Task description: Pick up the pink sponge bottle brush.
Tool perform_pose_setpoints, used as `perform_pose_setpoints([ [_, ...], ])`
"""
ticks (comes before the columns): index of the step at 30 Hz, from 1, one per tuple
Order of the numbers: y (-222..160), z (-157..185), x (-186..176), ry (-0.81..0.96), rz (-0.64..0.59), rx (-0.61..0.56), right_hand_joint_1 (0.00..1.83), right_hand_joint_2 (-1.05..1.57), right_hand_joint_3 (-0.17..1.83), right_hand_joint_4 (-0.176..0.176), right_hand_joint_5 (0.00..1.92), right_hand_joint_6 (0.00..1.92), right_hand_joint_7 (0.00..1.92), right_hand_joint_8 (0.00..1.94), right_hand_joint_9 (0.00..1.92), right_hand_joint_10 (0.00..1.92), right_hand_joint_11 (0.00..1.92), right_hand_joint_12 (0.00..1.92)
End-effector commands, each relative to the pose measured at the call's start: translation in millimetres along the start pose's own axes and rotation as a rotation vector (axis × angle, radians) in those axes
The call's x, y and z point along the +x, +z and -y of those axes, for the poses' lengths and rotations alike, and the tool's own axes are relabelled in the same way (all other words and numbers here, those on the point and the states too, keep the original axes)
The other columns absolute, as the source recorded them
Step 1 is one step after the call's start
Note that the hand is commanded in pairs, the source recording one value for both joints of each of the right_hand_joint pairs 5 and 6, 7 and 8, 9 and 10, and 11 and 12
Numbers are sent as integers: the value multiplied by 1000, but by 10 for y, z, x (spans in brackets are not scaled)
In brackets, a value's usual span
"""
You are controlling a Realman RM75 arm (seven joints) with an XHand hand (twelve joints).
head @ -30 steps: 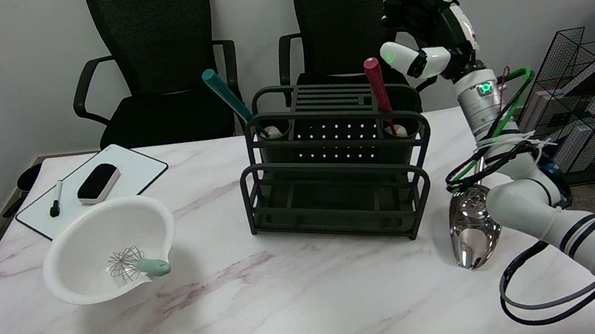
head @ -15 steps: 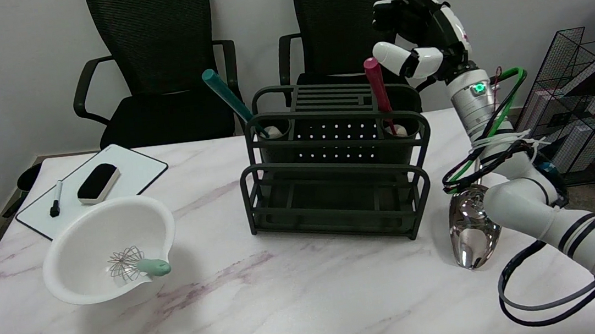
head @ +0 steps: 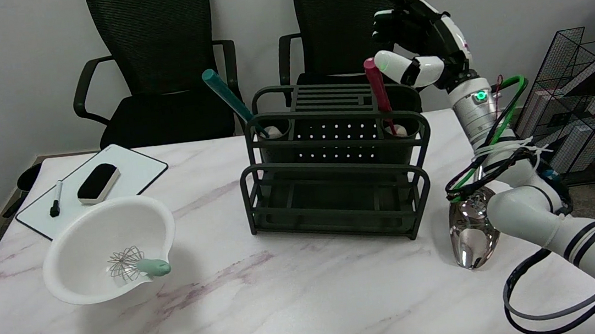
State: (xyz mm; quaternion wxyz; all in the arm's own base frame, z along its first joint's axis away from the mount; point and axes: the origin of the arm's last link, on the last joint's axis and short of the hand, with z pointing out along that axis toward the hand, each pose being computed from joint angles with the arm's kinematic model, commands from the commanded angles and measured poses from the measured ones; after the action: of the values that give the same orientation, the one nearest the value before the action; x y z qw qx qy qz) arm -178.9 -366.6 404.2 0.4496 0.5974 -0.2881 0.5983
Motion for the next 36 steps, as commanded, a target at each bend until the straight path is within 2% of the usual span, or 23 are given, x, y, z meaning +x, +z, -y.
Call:
perform_pose_setpoints([
  [1,-174,-29,-113,23,32,-29,1142,11,1073,0,341,341,638,638,615,615,637,637],
  [16,-273,-88,-238,42,72,-71,1141,9,1082,0,361,361,625,625,626,626,641,641],
  [36,-152,-217,-399,36,135,-135,1144,20,1093,0,392,392,631,631,618,618,617,617],
])
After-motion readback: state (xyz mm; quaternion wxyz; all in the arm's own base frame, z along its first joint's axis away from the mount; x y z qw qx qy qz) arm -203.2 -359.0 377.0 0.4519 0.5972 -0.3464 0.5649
